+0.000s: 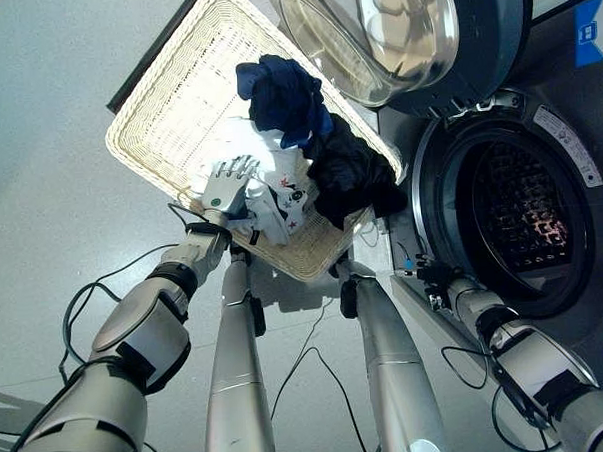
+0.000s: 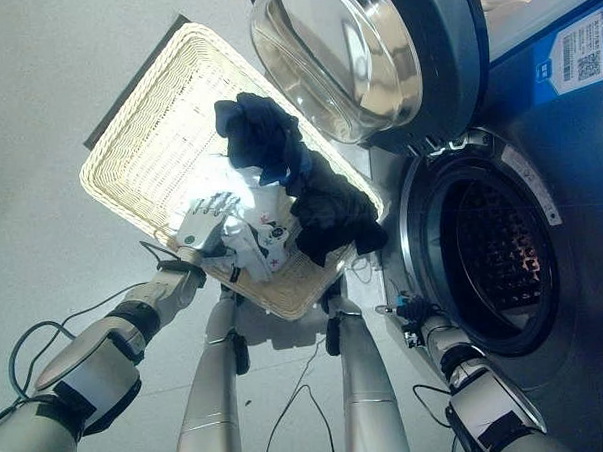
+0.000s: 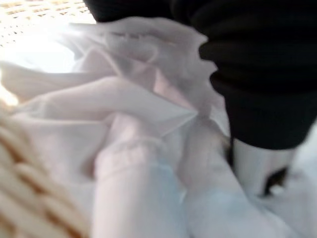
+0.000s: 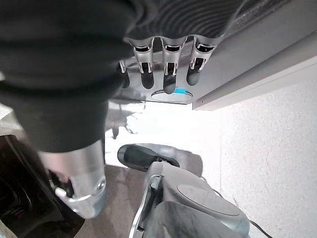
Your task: Put the clothes into the washing machine.
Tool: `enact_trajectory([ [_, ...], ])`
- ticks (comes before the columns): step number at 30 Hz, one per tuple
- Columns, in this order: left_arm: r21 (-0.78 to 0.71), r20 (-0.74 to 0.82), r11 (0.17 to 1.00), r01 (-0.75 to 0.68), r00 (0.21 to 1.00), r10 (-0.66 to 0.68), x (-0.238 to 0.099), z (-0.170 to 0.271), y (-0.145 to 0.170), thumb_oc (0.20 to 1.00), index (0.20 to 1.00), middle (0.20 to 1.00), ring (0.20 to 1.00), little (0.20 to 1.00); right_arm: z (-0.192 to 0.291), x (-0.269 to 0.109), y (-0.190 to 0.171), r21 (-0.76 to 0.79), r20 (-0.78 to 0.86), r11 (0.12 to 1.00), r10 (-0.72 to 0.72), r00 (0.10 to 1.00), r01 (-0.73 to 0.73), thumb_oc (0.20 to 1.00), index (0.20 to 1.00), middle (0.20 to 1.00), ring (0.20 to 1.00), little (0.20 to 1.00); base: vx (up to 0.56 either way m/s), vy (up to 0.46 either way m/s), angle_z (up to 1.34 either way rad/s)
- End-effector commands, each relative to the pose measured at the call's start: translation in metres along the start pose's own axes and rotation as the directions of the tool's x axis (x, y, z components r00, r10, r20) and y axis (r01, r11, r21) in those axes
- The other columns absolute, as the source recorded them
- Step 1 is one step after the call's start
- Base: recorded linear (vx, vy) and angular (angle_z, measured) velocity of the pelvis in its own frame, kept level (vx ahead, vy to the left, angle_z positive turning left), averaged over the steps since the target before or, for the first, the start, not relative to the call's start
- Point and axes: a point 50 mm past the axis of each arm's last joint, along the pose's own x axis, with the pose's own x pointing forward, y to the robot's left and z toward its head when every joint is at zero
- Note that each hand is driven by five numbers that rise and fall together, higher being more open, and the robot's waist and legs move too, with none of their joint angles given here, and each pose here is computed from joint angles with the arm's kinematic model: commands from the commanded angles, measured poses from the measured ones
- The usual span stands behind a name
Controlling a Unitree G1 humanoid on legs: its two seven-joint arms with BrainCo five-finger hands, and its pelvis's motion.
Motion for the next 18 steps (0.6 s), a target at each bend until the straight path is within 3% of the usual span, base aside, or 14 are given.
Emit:
enact_trajectory([
  [1,0.053,-0.008,0.994,0.099,0.995,-0.099,0.0120,0.0075,0.0020,0.200,0.200,0.200,0.200,0.200,-0.0049,-0.0002,-0.0017,-0.001,-0.027,1.000,-0.012,1.000,0.012,1.000,1.000,1.000,1.000,1.000,0.00,0.000,0.00],
  [18,0.042,-0.031,0.983,0.179,0.984,-0.178,0.0137,0.0113,-0.0018,0.200,0.200,0.200,0.200,0.200,-0.0029,0.0003,0.0021,-0.004,-0.025,1.000,-0.010,1.000,0.010,1.000,1.000,1.000,1.000,1.000,0.00,0.000,-0.01],
])
